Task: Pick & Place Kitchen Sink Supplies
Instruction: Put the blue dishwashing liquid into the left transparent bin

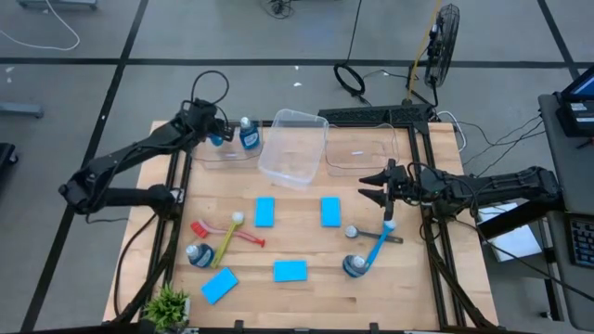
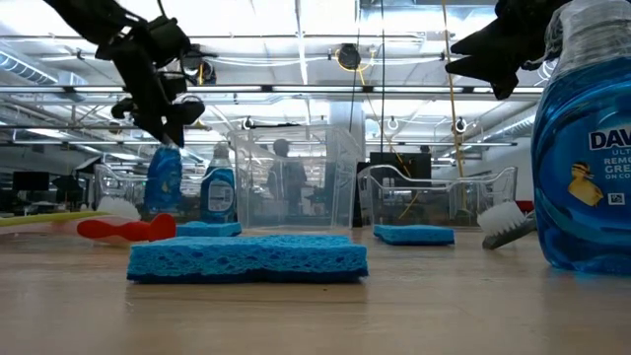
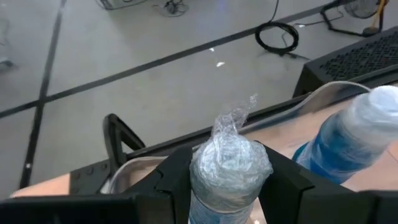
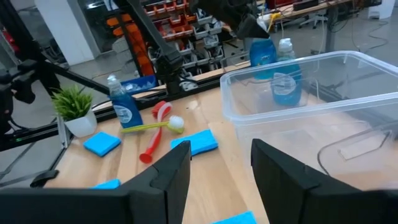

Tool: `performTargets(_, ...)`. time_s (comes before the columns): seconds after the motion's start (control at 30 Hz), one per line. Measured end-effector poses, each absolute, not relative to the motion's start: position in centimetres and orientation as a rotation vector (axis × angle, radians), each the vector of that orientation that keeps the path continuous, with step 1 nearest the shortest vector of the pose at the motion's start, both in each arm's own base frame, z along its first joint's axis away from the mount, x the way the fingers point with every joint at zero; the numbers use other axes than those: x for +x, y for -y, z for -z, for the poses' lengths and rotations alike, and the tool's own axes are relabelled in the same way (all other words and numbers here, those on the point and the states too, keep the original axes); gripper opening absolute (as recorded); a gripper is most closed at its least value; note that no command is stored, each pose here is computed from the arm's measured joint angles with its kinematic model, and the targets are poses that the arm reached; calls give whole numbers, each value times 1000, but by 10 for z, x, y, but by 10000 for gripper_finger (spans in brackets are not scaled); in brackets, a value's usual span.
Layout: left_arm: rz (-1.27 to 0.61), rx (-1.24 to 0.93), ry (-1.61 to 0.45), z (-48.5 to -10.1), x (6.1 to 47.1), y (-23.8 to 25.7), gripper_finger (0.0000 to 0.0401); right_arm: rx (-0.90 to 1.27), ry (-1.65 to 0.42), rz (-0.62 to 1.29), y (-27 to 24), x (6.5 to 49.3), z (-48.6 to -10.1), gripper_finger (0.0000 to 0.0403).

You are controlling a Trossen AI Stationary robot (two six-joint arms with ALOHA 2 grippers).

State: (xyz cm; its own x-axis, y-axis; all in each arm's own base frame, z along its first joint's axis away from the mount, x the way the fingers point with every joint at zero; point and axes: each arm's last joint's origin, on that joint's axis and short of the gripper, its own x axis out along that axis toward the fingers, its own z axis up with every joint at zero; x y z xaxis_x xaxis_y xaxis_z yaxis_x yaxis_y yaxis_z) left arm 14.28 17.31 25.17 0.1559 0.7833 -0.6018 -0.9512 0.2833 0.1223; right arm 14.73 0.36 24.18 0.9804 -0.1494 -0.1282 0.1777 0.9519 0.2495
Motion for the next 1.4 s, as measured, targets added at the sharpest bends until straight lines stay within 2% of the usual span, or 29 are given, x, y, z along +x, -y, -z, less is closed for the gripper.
performTargets(0.33, -1186, -289, -499, -259, 142, -186, 143, 267, -103, 192, -3, 147, -242, 155)
performTargets(0.8, -1095, -304, -502, -258, 146, -184, 143, 280, -102, 194, -3, 147, -242, 155)
performTargets(1.0, -1062, -301, -525, -238, 156, -183, 143, 281, -102, 193, -3, 147, -242, 155)
performTargets(1.4, -1054, -324, -555, -222, 166, -192, 143, 283, -93, 191, -3, 147, -243, 155)
